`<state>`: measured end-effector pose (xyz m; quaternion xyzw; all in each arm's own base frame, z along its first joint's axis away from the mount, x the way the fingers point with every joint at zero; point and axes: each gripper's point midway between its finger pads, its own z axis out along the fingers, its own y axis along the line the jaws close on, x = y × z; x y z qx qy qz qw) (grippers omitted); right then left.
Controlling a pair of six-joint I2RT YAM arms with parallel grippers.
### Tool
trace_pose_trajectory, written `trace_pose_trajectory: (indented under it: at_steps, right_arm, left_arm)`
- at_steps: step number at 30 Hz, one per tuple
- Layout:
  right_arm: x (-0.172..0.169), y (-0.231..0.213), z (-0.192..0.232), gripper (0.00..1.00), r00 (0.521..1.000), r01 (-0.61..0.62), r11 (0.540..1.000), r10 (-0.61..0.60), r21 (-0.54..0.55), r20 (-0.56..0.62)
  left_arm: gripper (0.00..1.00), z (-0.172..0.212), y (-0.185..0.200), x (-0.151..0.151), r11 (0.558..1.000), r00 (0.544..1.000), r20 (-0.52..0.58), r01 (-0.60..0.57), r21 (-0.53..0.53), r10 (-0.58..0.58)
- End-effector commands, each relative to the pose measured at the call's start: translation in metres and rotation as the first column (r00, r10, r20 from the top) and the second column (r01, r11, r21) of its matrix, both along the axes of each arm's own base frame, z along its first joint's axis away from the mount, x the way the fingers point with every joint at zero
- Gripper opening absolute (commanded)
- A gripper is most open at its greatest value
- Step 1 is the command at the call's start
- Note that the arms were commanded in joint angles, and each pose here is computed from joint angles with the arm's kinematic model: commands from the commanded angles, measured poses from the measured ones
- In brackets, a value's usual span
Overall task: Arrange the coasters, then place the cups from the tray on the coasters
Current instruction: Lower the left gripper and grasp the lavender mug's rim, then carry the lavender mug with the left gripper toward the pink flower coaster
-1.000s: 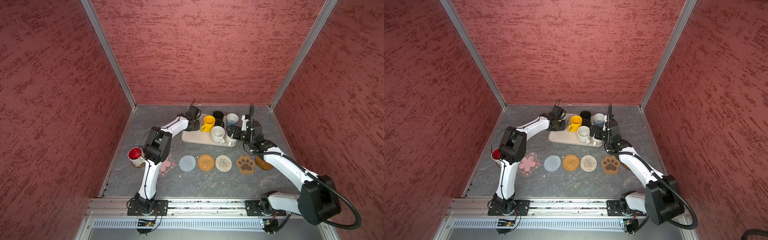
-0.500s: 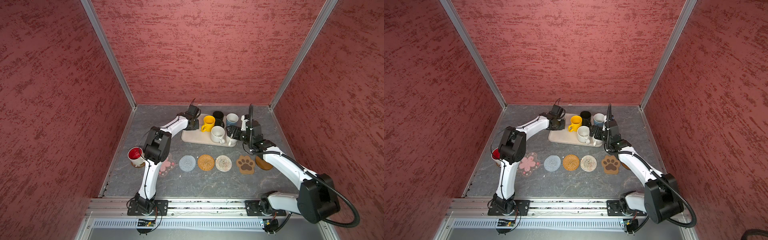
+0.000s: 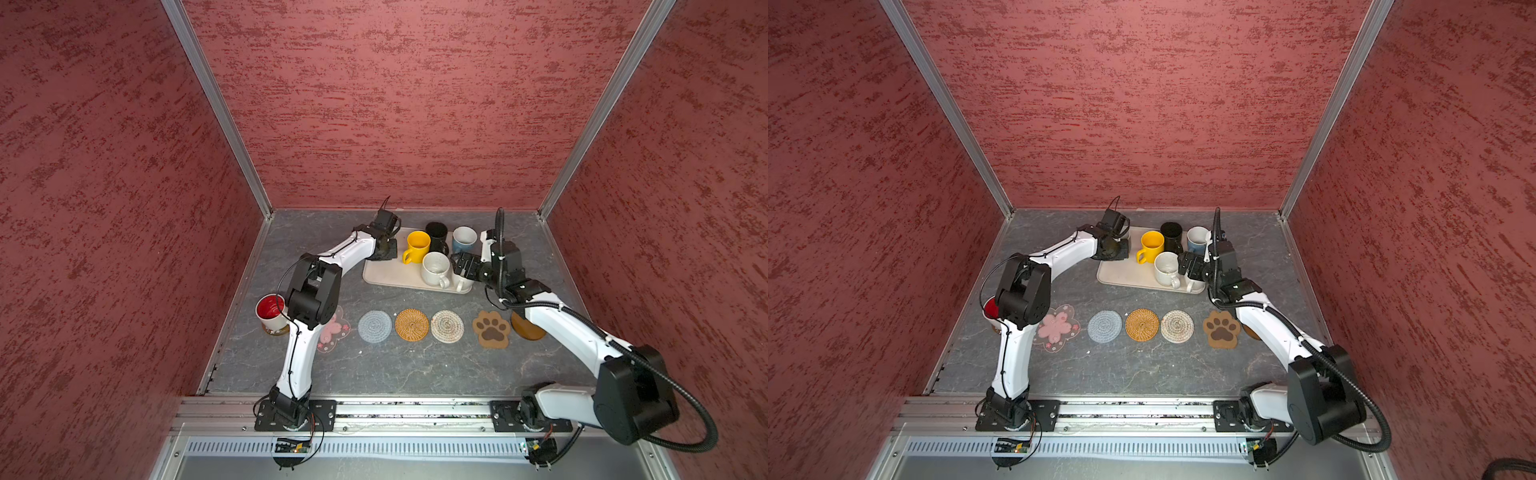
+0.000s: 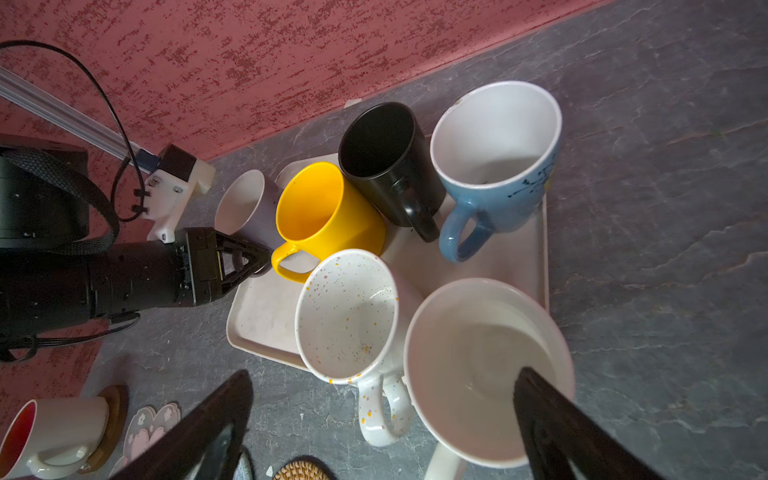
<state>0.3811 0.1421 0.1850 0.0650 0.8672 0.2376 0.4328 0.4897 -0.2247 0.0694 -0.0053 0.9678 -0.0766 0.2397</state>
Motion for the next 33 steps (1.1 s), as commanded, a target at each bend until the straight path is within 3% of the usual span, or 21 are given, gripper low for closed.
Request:
trace_pose_trajectory:
  at_steps: [1,14,26,33]
  right_arm:
    - [0.001,0.000,0.011,0.99,0.999,-0.020,1.000,0.021,-0.011,0.031]
    - [0.001,0.006,0.014,0.99,0.999,-0.045,0.999,0.045,0.007,0.026]
    - [0.007,0.042,0.023,0.99,0.991,-0.129,0.991,0.127,0.045,0.040]
    - [0.015,0.073,0.026,0.99,0.983,-0.181,0.982,0.179,0.047,0.045]
  left_arm:
    - [0.00,0.054,-0.005,0.000,0.999,0.994,0.109,0.030,-0.026,-0.027]
    - [0.00,0.099,0.005,-0.038,0.998,0.980,0.194,0.050,-0.040,-0.041]
    - [0.00,0.119,0.053,-0.094,0.995,0.975,0.199,-0.089,-0.035,0.094]
    - [0.00,0.103,0.079,-0.132,0.988,0.972,0.180,-0.150,-0.025,0.152]
